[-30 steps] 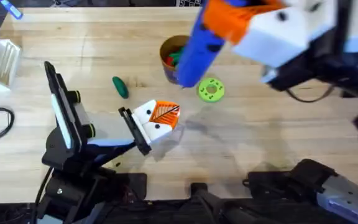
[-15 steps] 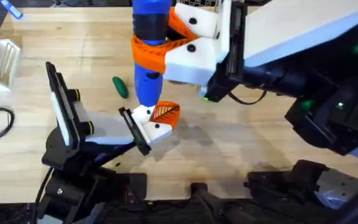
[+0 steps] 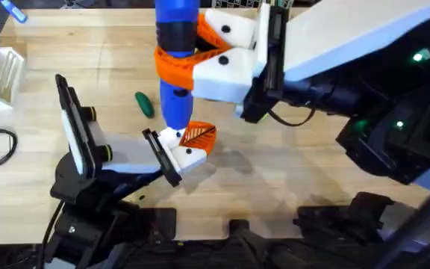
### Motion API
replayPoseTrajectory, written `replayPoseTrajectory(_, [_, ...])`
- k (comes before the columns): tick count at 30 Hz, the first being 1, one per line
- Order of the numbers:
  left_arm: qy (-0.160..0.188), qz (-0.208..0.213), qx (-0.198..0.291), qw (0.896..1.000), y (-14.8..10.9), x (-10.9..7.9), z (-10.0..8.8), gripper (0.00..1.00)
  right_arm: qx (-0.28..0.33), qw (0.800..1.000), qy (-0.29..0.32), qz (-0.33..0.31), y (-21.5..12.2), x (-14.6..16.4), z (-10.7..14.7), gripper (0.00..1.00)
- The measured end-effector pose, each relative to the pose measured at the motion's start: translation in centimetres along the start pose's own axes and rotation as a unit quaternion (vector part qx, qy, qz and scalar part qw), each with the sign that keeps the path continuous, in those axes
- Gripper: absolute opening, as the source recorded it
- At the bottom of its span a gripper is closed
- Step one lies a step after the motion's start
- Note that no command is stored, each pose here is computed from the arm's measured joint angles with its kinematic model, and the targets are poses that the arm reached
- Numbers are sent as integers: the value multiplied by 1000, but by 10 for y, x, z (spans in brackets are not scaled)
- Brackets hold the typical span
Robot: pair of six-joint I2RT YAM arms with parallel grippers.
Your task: Pick up the gripper from the table and insert it into the empty holder that is missing its gripper. Then pick up a screw, insert it into the mounting hole, and use the screwdriver to tighten it. Finally, clean up the table by picking up the vegetable and placing it into the bucket.
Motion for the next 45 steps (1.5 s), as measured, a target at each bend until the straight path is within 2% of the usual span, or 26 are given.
replayPoseTrajectory(16, [-2, 0, 0, 1000, 0, 0, 0, 16, 13, 1000, 9, -4, 6, 1, 11, 24])
replayPoseTrajectory(29, [-2, 0, 0, 1000, 0, 0, 0, 16, -6, 1000, -14, -7, 6, 1, 4, 24])
replayPoseTrajectory(45, [-2, 0, 0, 1000, 0, 0, 0, 16, 1, 1000, -14, -19, 5, 3, 7, 24])
Point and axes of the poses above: each hand's point on the last joint's axis, 136 mm out from that joint toward the fingers, its own y axis out along the fingers, its own x axis along the line the jaws close on, z = x × y, the point moved 7 cm from there along -y, back along the fingers, and after that the axes turned 10 degrees about -y, right-handed, at the moved point
